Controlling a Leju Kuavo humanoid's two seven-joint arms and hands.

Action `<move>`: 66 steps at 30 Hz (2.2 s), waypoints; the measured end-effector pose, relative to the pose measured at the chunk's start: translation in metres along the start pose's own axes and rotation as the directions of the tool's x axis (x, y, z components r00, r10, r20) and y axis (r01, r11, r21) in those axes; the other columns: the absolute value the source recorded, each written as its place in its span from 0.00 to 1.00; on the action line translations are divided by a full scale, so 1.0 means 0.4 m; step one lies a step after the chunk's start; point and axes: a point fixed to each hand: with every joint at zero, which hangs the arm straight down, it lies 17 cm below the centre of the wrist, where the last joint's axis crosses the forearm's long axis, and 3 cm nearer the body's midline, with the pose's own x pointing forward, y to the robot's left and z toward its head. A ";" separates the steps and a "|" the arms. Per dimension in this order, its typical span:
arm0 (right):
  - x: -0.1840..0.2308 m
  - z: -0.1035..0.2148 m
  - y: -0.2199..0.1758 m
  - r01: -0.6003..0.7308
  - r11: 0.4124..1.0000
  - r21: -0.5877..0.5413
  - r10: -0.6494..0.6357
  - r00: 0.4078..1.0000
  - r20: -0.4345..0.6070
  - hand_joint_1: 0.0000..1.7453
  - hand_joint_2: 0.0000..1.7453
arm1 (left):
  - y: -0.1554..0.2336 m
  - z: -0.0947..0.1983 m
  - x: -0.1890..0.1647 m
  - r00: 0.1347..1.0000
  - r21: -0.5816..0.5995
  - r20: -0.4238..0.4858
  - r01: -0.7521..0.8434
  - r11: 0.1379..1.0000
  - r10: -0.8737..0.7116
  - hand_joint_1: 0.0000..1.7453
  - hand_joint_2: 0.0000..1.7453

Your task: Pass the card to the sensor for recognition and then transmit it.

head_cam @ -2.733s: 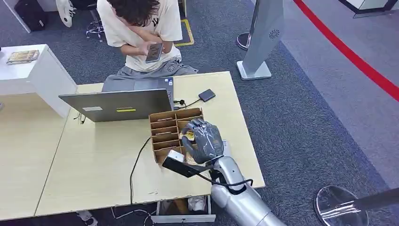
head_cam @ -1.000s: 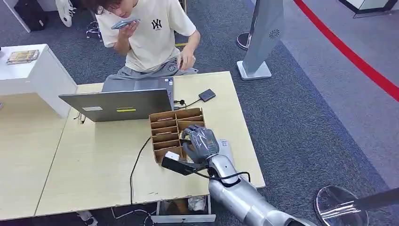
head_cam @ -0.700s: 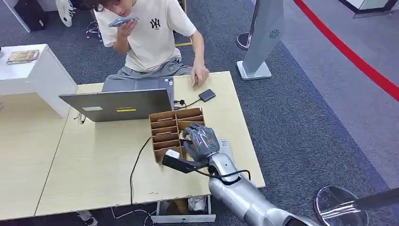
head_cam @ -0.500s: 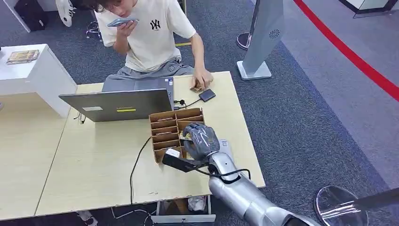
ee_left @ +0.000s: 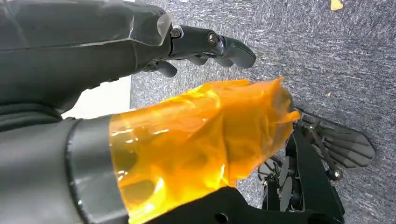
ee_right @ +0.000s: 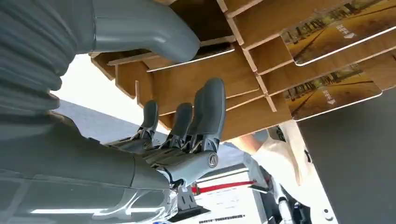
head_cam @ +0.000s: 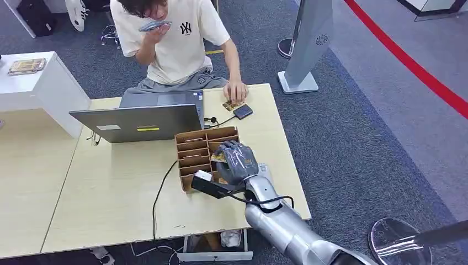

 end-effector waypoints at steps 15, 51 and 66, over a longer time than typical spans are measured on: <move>-0.012 0.007 0.019 -0.008 1.000 0.021 0.008 1.000 -0.013 0.50 1.00 | 0.000 0.000 0.001 1.000 -0.001 0.003 0.000 1.000 0.000 0.00 0.00; -0.028 -0.003 0.014 0.016 1.000 0.018 -0.015 0.999 -0.031 1.00 1.00 | -0.001 0.000 0.006 1.000 -0.002 0.013 -0.009 1.000 0.009 0.00 0.00; -0.020 -0.015 -0.022 0.058 0.998 -0.027 -0.059 0.998 -0.021 1.00 1.00 | -0.003 0.001 0.005 1.000 -0.003 0.011 -0.018 1.000 0.018 0.00 0.00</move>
